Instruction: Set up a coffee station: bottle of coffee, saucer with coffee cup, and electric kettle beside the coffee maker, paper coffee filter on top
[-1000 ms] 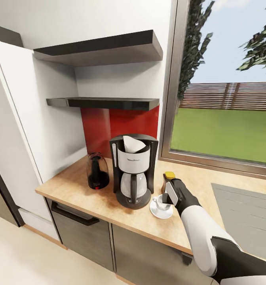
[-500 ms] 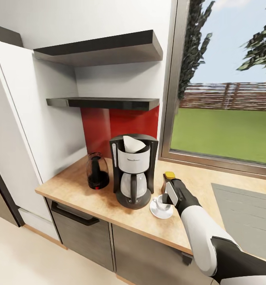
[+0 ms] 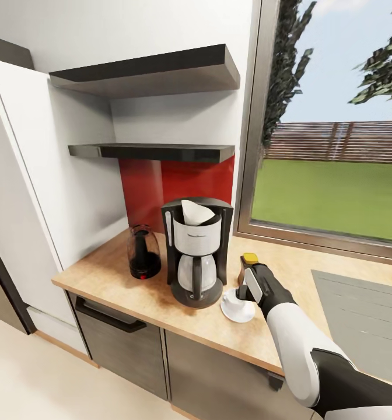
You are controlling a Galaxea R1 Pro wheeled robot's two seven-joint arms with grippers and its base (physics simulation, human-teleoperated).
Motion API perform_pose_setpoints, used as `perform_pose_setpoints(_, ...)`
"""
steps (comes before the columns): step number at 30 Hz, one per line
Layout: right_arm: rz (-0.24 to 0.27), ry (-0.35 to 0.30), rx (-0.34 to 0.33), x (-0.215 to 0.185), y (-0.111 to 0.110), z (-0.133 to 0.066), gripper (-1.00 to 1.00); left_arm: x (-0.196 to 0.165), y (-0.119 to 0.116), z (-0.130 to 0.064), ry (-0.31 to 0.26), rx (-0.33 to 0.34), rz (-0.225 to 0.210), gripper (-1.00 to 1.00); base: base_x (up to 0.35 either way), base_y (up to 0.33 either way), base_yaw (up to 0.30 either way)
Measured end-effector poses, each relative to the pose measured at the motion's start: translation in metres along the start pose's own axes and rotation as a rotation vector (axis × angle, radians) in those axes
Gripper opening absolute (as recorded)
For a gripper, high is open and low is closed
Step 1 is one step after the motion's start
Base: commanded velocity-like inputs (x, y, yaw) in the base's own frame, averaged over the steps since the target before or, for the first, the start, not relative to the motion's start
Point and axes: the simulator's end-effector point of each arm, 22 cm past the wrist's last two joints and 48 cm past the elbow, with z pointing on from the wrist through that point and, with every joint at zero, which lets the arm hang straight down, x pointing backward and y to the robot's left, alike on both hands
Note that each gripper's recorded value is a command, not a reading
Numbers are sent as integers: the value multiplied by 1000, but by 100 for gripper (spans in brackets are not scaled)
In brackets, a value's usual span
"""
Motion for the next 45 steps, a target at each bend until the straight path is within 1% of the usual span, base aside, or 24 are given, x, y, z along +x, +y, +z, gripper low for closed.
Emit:
perform_pose_setpoints(20,9,-13,-3,-5,-1,-3,100,0,2,0,-1,-3,0,100,0,0,0)
perform_pose_setpoints(23,16,-28,-3,-11,-2,-6,100,-1,2,0,-2,-3,0,100,0,0,0)
perform_pose_setpoints(28,38,-80,-3,-31,-7,-18,100,-1,2,0,-3,-3,0,100,0,0,0)
perform_pose_setpoints(39,48,-88,-13,-34,-6,-20,100,-2,2,0,-4,-3,-1,100,-1,0,0)
perform_pose_setpoints(40,62,-82,-38,-33,-1,-20,100,-3,2,0,-8,-2,-2,100,-39,0,0)
perform_pose_setpoints(41,66,-79,-46,-33,1,-20,100,-4,1,0,-14,-2,-3,100,-87,-18,0)
perform_pose_setpoints(45,73,-76,-56,-32,3,-20,100,-11,0,0,-41,-1,-9,100,-201,-94,0)
